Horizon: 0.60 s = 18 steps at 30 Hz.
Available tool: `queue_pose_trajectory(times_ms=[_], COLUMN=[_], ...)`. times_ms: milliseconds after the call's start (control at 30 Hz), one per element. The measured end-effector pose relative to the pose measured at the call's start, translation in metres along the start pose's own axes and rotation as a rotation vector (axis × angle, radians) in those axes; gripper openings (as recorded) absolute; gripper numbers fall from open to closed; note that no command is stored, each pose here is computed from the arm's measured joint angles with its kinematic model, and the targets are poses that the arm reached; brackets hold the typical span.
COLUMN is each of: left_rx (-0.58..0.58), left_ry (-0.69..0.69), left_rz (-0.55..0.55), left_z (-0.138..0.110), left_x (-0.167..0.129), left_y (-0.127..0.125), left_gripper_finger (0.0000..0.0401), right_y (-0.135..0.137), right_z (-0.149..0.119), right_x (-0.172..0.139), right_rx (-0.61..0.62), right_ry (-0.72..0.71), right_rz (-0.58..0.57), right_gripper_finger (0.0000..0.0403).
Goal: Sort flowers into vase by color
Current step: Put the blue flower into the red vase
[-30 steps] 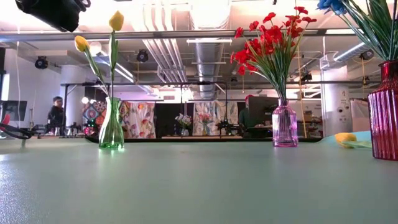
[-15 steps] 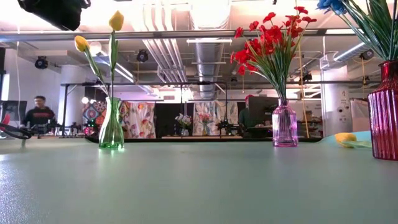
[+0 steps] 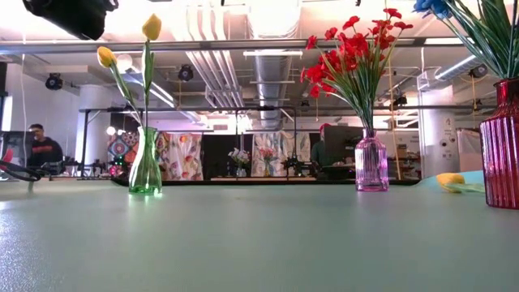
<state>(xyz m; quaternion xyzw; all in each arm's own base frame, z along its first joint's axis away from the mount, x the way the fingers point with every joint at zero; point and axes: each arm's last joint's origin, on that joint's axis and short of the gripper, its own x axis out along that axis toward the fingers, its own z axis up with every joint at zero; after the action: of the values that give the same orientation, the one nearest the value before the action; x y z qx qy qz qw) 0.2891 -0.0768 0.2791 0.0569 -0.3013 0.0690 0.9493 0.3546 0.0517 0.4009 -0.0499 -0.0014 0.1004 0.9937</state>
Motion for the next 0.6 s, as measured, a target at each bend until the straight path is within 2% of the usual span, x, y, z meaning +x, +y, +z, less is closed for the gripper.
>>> queue_pose_trajectory(times_ms=[267, 367, 500, 600], left_rx=[0.002, 0.002, -0.007, -0.020], left_ry=[0.004, 0.006, 0.008, 0.007], left_rz=[0.002, 0.008, 0.028, 0.028], left_z=[-0.0005, -0.0005, -0.0003, 0.0000], left_x=[0.0001, 0.0001, 0.0001, 0.0002], left_y=[0.0004, 0.0005, 0.0012, 0.0013], left_gripper_finger=[0.0000, 0.0000, 0.0001, 0.0018], right_y=[-0.0012, -0.0022, -0.0023, -0.0023], right_z=[-0.0073, -0.0072, -0.0068, -0.0068], right_x=[0.0091, 0.0091, 0.0086, 0.0085], right_rx=[-0.027, -0.034, -0.026, -0.027], right_ry=[0.000, 0.003, 0.002, 0.003], right_rz=[-0.042, -0.076, -0.081, -0.082], right_gripper_finger=[0.0190, 0.0153, 0.0083, 0.0032])
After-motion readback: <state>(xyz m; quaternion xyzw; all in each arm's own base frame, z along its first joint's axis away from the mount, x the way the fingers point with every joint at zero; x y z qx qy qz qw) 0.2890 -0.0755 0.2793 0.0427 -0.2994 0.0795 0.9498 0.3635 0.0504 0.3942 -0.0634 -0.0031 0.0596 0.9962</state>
